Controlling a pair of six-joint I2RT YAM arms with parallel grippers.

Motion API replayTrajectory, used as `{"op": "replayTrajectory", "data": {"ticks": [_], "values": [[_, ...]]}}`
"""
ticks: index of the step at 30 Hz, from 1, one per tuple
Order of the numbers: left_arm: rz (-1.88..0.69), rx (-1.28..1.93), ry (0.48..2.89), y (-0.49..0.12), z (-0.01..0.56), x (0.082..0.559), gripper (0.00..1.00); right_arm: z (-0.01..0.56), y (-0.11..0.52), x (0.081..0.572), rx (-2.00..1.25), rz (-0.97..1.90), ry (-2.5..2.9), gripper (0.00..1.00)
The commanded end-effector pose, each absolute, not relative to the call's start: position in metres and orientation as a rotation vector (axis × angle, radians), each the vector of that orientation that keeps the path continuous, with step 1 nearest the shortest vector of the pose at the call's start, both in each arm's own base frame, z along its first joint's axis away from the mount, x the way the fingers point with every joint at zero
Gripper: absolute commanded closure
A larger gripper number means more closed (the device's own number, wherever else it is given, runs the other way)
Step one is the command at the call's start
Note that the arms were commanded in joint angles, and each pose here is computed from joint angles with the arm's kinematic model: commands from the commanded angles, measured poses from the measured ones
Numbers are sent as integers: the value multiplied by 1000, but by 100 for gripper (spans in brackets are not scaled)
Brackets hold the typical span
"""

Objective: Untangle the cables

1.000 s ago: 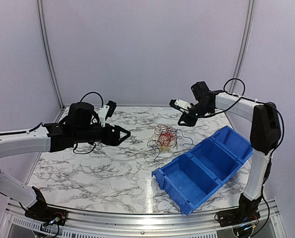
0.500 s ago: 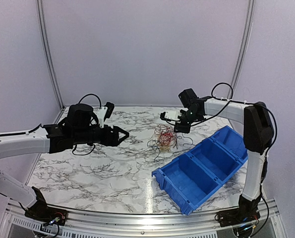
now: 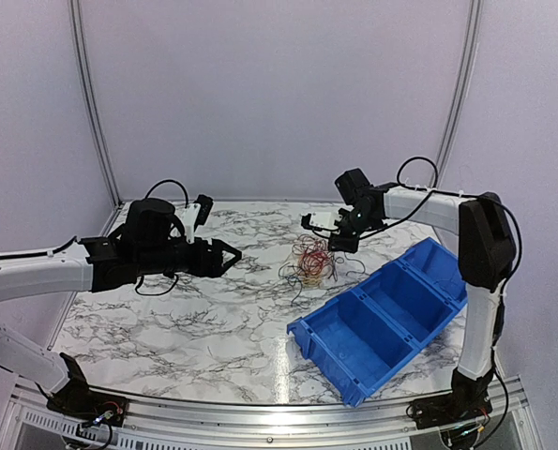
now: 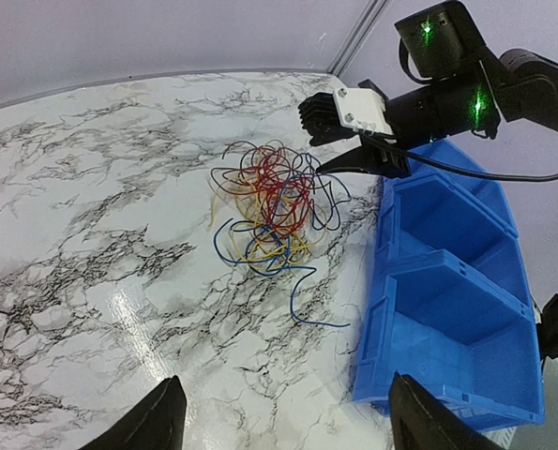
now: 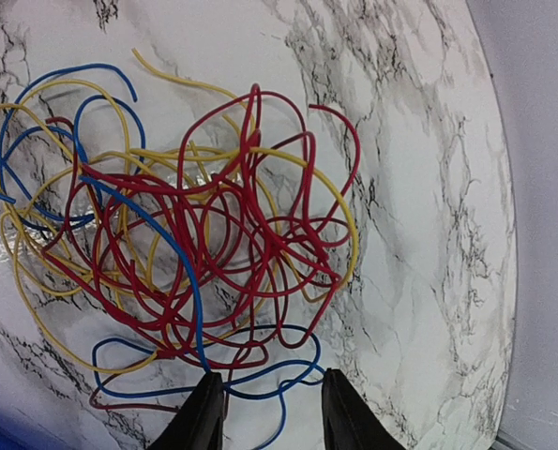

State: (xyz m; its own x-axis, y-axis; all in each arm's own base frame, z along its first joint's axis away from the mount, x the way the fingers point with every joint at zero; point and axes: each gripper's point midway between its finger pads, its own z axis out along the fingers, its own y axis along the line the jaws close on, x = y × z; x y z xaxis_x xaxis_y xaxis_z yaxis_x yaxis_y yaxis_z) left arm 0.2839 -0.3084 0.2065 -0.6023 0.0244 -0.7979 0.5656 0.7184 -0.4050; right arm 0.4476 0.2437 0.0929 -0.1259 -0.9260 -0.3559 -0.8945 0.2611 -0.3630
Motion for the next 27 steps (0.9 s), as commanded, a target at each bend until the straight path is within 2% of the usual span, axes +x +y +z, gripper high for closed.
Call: {"op": "replayTrajectory", "data": {"ticks": [1, 7, 19, 22, 27], "values": [[-817, 425, 2068, -305, 212, 286, 23, 137, 258, 441, -1619, -66, 1938, 63], [-790, 397, 2084, -301, 207, 290, 22, 117, 266, 433, -1679, -49, 1947, 64], [-721, 386, 2134, -292, 195, 290, 19, 88, 259, 454, -1652, -166, 2012, 67], [-681, 370, 2151, -288, 190, 293, 18, 87, 260, 459, -1633, -182, 2012, 71], [-680, 368, 2162, -288, 187, 293, 17, 91, 260, 469, -1598, -216, 2014, 86]]}}
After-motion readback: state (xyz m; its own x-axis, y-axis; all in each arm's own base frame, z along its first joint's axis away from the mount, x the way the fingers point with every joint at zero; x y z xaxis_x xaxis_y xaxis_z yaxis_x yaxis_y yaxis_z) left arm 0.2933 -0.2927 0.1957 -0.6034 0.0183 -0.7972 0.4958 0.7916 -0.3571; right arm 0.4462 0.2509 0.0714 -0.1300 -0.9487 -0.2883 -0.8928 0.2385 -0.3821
